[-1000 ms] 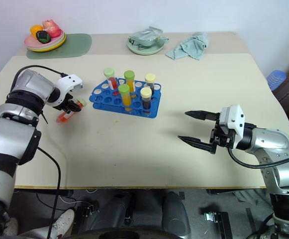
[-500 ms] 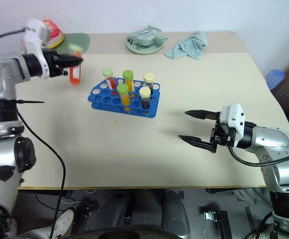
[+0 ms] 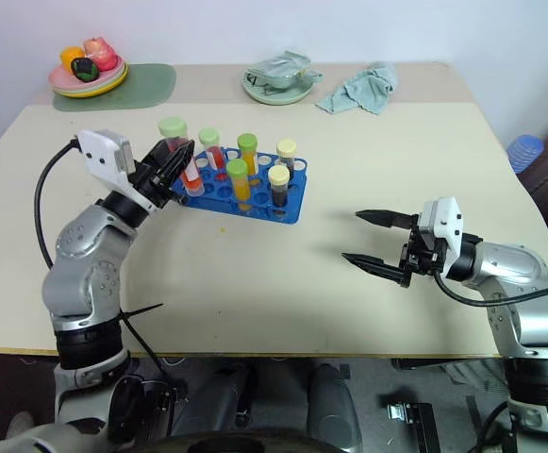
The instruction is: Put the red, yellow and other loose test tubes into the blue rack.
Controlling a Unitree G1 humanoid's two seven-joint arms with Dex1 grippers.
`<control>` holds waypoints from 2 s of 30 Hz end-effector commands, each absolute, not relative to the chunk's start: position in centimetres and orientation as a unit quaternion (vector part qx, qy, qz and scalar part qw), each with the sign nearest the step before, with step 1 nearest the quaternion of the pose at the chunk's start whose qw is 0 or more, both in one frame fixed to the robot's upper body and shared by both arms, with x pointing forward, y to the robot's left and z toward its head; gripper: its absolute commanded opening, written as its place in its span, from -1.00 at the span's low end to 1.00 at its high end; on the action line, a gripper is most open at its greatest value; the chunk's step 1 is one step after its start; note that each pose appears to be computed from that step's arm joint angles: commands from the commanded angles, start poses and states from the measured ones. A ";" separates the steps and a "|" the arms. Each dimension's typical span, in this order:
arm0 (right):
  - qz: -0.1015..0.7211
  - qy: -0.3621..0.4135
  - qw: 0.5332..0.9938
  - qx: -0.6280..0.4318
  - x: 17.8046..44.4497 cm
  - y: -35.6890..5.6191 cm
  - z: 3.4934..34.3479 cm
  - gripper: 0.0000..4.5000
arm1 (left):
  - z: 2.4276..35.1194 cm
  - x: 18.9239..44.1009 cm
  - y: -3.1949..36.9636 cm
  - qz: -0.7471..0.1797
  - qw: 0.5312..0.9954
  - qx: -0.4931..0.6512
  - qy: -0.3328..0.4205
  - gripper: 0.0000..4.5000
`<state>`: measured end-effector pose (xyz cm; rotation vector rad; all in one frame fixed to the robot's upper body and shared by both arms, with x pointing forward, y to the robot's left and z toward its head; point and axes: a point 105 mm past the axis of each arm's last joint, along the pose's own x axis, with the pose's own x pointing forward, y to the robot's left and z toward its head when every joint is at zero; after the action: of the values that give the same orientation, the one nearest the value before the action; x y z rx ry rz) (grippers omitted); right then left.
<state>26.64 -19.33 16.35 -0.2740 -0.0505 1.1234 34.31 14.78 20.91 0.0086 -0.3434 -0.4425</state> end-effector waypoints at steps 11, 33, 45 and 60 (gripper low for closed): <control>0.517 -0.053 0.841 -0.149 25.8 -19.1 18.5 0.70 | 20.4 35.8 14.7 -0.178 0.950 0.059 -0.248 -0.65; 0.504 -0.051 0.849 -0.152 25.3 -19.3 19.0 0.70 | 17.8 37.9 12.3 -0.185 0.954 0.069 -0.225 -0.65; 0.506 -0.052 0.848 -0.148 25.4 -19.1 18.9 0.70 | 17.5 37.8 12.8 -0.178 0.963 0.046 -0.200 0.86; 0.449 -0.046 0.885 -0.111 25.8 -20.4 17.7 0.70 | 15.9 30.6 16.0 -0.261 0.950 0.075 -0.157 0.86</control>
<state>26.03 -19.91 16.62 -0.2120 -0.0526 0.9628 31.56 15.75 13.80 0.1461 -0.2554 -0.5014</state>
